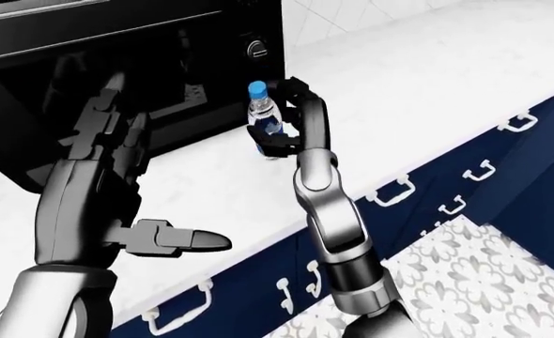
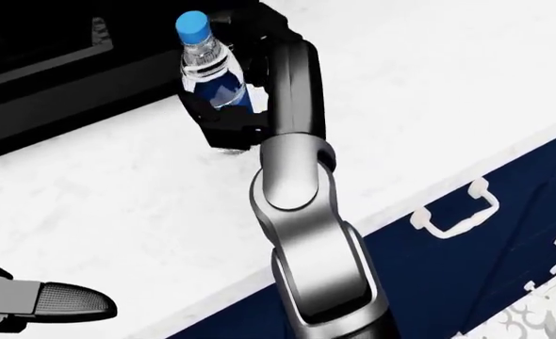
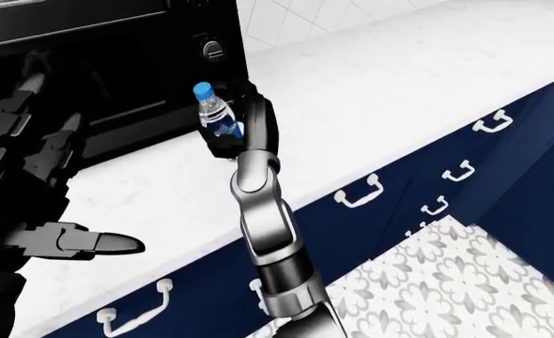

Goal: Move the drinks to the dining counter.

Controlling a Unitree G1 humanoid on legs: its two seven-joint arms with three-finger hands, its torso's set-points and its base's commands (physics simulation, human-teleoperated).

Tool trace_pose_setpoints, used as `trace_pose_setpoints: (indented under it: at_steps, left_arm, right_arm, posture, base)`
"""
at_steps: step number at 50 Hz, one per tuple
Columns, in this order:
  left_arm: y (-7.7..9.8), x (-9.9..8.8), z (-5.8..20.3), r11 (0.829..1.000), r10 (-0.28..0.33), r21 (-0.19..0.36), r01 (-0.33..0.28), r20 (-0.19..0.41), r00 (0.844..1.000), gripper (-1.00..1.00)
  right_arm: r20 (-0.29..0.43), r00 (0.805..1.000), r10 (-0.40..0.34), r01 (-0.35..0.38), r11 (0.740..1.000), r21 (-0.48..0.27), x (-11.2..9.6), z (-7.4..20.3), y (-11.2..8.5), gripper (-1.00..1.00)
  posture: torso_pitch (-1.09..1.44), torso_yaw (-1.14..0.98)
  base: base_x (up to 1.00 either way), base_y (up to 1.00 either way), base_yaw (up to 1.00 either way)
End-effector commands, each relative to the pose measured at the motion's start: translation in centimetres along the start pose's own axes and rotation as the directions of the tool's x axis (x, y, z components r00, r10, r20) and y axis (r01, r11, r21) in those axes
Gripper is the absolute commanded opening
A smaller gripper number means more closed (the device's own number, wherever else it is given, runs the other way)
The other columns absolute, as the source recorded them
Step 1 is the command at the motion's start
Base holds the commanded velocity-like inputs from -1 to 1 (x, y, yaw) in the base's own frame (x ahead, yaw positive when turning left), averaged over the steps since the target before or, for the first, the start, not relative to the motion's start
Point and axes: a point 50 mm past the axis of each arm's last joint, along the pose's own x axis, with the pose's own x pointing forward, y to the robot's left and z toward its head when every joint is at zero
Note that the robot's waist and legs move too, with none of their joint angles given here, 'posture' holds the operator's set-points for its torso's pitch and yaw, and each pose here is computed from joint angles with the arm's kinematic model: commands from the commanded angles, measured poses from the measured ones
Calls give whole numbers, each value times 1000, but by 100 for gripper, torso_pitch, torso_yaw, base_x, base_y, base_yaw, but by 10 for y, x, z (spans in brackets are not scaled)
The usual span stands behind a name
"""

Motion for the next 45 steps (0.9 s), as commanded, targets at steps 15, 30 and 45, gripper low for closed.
trace_pose_setpoints:
  at_steps: [15, 30, 45]
  left_arm:
    - [3, -1, 7, 1000, 22, 9, -23, 66, 998, 100]
    - [3, 0, 16, 1000, 17, 9, -17, 79, 997, 100]
    - [0, 1, 20, 1000, 9, 14, -10, 84, 996, 100]
  right_arm:
    - [118, 993, -14, 7, 998, 61, -8, 44, -27, -79]
    - [127, 990, 57, -67, 995, 78, -31, 70, -63, -100]
    - [146, 987, 61, -72, 995, 74, -39, 75, -67, -100]
  posture:
    - [0, 0]
    - [0, 0]
    - [0, 0]
  base:
    - [0, 0, 0]
    - [0, 0, 0]
    - [-38, 3, 0]
